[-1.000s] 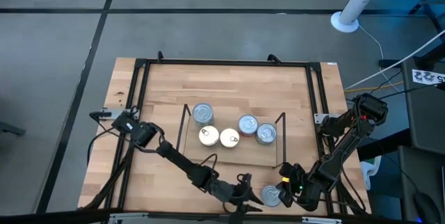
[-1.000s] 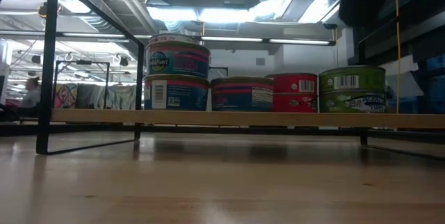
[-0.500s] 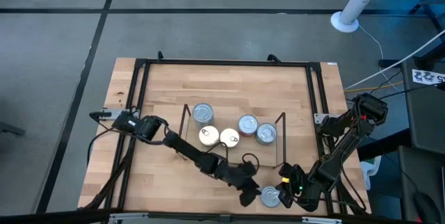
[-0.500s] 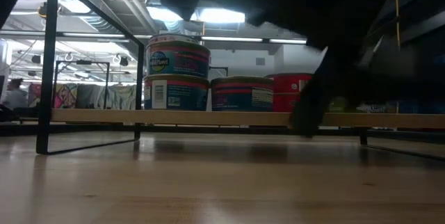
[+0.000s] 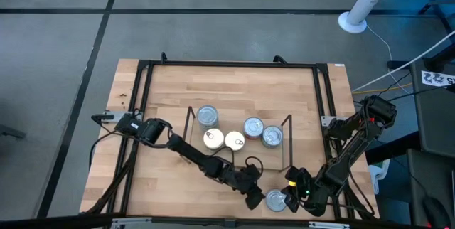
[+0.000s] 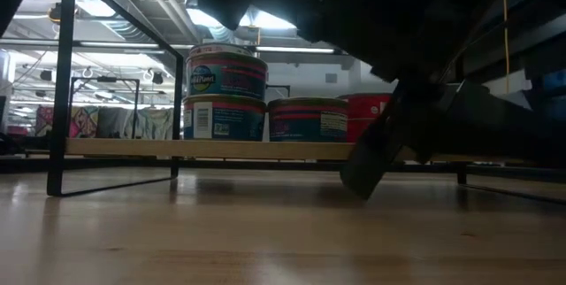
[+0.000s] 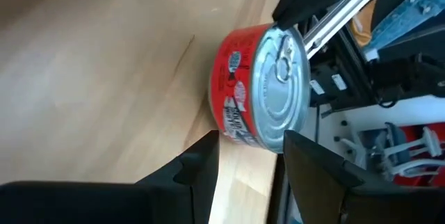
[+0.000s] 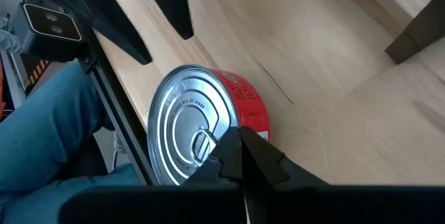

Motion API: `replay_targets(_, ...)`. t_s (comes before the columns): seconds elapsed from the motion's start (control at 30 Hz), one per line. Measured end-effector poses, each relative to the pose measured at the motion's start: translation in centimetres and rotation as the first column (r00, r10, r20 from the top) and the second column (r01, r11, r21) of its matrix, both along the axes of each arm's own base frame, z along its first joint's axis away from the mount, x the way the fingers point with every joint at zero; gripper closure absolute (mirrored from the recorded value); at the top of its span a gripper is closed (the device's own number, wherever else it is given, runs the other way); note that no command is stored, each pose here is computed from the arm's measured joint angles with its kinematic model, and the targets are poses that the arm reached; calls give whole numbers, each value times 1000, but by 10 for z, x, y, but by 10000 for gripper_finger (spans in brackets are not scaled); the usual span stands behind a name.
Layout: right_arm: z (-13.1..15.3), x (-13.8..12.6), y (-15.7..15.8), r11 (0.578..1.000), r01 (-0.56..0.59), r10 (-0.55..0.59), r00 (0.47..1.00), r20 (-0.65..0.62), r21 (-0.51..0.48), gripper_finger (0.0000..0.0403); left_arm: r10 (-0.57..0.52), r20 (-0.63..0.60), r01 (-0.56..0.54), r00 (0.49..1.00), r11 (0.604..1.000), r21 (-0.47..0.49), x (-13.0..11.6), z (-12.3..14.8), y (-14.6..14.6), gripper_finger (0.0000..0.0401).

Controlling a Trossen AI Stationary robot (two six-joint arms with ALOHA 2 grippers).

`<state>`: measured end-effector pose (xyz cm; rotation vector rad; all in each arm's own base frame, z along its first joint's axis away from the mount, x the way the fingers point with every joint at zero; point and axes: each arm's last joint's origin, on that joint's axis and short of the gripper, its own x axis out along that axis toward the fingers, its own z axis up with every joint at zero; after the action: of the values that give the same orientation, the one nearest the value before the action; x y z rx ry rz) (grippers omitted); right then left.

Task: Stack canned seafood by type on shelf
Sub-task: Stack the red tuna can on top of the red tuna cans on the shelf

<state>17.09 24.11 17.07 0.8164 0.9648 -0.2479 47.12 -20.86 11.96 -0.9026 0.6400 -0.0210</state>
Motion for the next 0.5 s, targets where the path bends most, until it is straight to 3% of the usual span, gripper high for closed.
replay_targets(0.33,1,1,1,1000,2,-2,1000,12,13,403,61,-54,-68,997,989,-129,-5,0,-11,246)
replay_targets(0.5,1,1,1,1000,2,-2,1000,13,13,403,137,-58,-144,989,978,-150,-8,-1,-16,246)
